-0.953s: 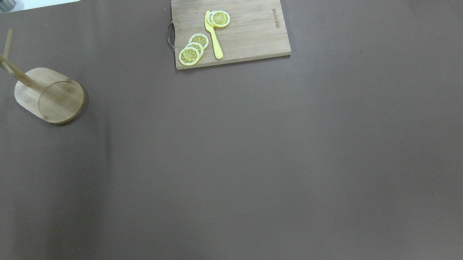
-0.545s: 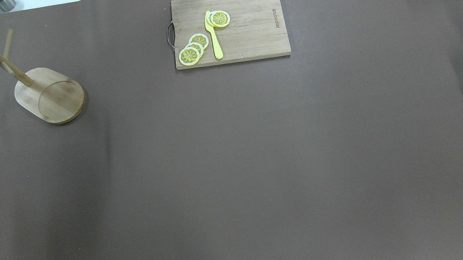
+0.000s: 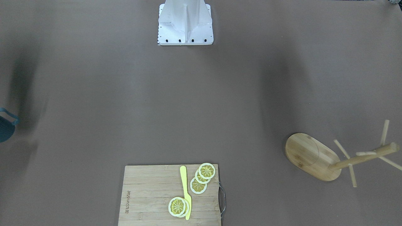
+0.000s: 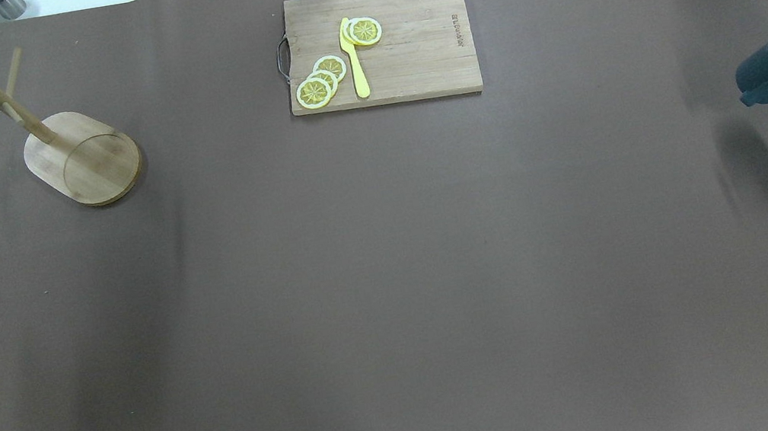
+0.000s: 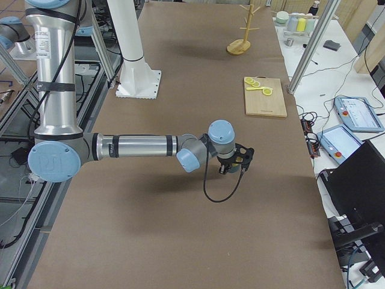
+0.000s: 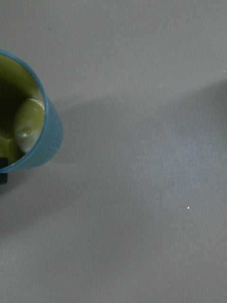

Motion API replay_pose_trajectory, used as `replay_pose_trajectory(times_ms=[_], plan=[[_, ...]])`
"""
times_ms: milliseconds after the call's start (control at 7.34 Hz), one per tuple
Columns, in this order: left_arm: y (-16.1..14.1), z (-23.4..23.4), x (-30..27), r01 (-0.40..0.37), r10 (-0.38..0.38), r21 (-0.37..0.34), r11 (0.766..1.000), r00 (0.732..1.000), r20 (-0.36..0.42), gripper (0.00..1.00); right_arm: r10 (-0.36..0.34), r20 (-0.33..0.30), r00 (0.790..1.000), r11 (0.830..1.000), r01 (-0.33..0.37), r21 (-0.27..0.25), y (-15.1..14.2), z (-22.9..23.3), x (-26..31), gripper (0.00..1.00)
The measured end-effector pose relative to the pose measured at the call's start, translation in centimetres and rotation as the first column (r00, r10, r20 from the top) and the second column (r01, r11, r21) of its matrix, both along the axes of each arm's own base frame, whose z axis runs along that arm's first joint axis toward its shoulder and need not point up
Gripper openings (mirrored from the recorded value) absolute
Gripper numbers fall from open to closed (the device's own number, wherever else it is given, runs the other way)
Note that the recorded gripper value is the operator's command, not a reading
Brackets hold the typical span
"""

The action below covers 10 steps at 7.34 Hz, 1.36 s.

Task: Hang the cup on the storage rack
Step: 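Carry the teal mug with the right gripper toward the table center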

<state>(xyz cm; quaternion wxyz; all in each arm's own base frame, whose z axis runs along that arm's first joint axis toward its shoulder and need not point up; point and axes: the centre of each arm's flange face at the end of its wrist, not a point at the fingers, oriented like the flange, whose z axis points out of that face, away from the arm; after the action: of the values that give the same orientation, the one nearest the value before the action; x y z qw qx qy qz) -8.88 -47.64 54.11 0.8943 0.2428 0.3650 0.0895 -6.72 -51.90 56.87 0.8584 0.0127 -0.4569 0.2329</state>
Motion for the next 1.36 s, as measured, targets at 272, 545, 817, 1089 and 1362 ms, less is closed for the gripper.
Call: replay_pose_trajectory(times_ms=[272,545,817,1089,1362], plan=[[0.1,0.1,0.0,0.001,-0.001,-0.003,1.0,1.0,-0.001,0.99,0.047,0.012,0.999,0.998,-0.046,-0.052,-2.7,-5.6,-5.6,0.0],[0.1,0.2,0.0,0.001,-0.001,-0.005,1.0,1.0,-0.002,0.99,0.08,-0.016,0.997,0.989,-0.081,-0.12,-3.9,-13.2,-12.4,0.0],[0.0,0.2,0.0,0.002,-0.002,-0.006,1.0,1.0,-0.001,0.99,0.116,-0.037,0.993,0.972,-0.121,-0.2,-3.2,-19.9,-19.1,0.0],[0.0,0.3,0.0,0.002,-0.002,-0.009,1.0,1.0,-0.001,0.99,0.174,-0.065,0.983,0.937,-0.185,-0.295,-1.9,-26.8,-26.9,0.0],[0.0,0.3,0.0,0.003,-0.003,-0.009,1.0,1.0,0.0,0.99,0.242,-0.082,0.967,0.883,-0.254,-0.394,0.7,-31.9,-33.3,0.0]])
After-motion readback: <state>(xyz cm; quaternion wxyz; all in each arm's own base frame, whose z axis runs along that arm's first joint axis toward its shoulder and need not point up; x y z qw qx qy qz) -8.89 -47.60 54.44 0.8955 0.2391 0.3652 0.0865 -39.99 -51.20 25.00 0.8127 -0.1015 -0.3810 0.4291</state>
